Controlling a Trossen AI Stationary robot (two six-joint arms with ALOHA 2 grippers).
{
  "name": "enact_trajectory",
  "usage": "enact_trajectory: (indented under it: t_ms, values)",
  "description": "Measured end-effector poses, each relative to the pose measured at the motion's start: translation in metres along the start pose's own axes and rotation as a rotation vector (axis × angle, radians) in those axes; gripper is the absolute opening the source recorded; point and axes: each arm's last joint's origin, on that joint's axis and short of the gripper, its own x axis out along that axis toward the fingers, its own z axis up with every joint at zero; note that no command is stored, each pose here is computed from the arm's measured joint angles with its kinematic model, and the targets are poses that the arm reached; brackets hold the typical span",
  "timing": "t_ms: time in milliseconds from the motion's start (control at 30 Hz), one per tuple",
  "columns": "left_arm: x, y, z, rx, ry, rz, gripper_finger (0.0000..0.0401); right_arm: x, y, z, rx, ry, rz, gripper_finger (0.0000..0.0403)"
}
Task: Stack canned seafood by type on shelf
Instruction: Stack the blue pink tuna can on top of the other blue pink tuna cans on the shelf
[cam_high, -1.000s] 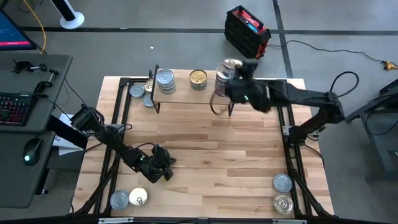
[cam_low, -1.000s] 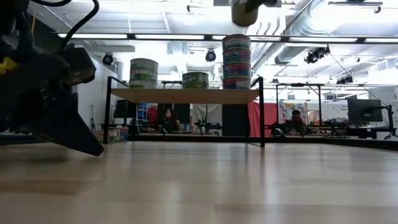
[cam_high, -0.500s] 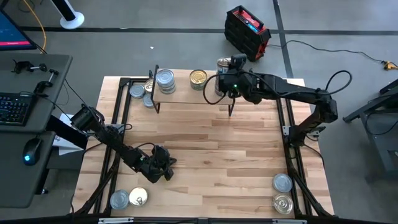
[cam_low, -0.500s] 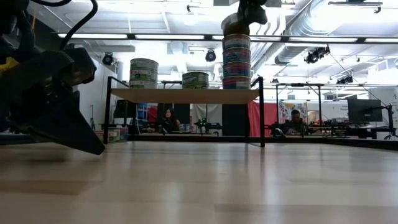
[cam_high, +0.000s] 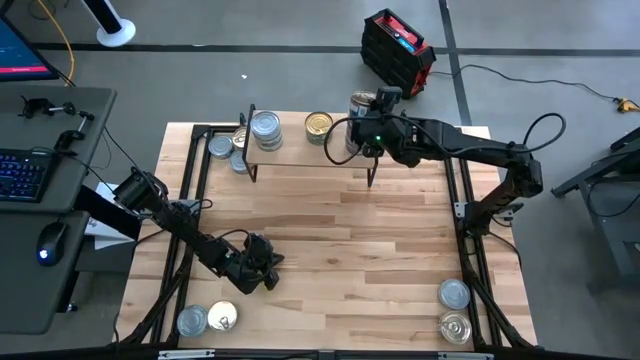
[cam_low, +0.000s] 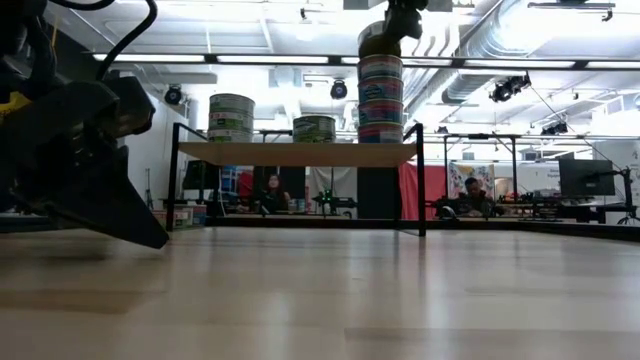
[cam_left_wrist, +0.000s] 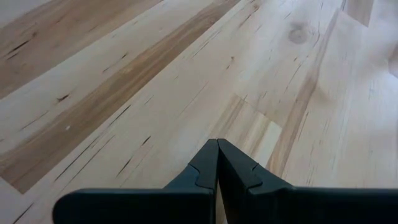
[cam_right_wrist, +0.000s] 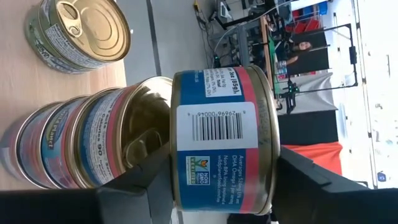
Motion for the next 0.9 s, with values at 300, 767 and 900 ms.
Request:
enact_trajectory:
  t_ms: [300, 767, 900]
  values:
    - [-0.0001, -0.0003, 0.0001, 0.001, 0.0, -0.001, 0.0, -0.0011, 0.0012, 0.0003, -0.009, -0.027, 0.038, 0.0197]
    - [-0.0001, 0.0002, -0.0002, 0.004, 0.002, 0.003, 0.0, -0.0011, 0.0041, -0.0007, 0.025, -0.039, 0.088, 0.0286]
    - [-0.0001, 0.0002, -0.0002, 0.005, 0.002, 0.003, 0.0, -0.0015, 0.0046, -0.0021, 0.02, -0.028, 0.09, 0.0311]
